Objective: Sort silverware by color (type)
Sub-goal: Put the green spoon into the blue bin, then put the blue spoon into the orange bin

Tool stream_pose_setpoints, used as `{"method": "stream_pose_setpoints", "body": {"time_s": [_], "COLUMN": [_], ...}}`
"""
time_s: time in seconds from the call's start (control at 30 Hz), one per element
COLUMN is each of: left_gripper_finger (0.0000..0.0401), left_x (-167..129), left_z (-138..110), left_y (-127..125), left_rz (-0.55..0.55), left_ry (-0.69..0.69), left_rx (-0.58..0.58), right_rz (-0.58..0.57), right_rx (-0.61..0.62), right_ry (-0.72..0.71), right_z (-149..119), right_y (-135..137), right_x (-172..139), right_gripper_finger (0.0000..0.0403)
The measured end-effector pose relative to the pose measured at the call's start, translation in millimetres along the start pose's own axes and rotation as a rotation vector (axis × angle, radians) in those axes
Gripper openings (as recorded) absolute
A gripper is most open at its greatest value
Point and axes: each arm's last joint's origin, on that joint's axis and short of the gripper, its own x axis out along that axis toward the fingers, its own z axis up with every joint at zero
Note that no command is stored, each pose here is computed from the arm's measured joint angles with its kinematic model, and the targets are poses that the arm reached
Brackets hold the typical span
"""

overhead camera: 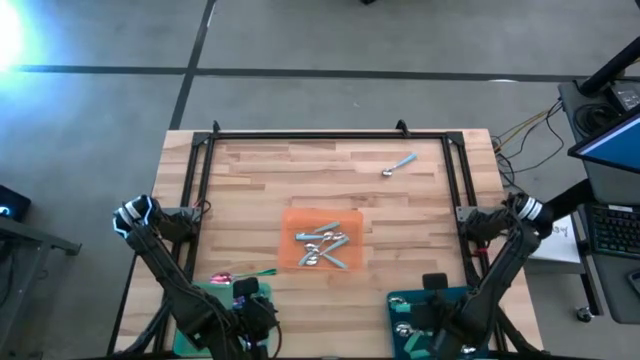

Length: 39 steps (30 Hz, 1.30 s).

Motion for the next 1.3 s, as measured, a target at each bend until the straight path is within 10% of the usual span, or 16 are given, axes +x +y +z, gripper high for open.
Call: {"method": "stream_pose_setpoints", "body": {"time_s": [0.37,0.8,1.3], "left_gripper_finger": [0.0098,0.0098,0.0098], "left_x": [0.4,0.6,3.1], "left_z": [0.4,0.7,3.0], "left_y": [0.3,0.5,4.8], "left_rz": [0.001,0.002,0.029], "left_ry": [0.000,0.001,0.011], "left_rx": [-0.002,-0.002,0.001], "right_rz": [0.100,0.083,-0.175], "right_rx": [0.120,0.095,0.138], "right_ry": [-0.048,-0.133,0.063], "right_z": [-16.0,1.8,65.9], "right_y": [-15.7,-33.5,-162.1], "right_x": [20.2,-1.0,15.3], "right_gripper_finger": [0.0051,0.0151,0.0152]}}
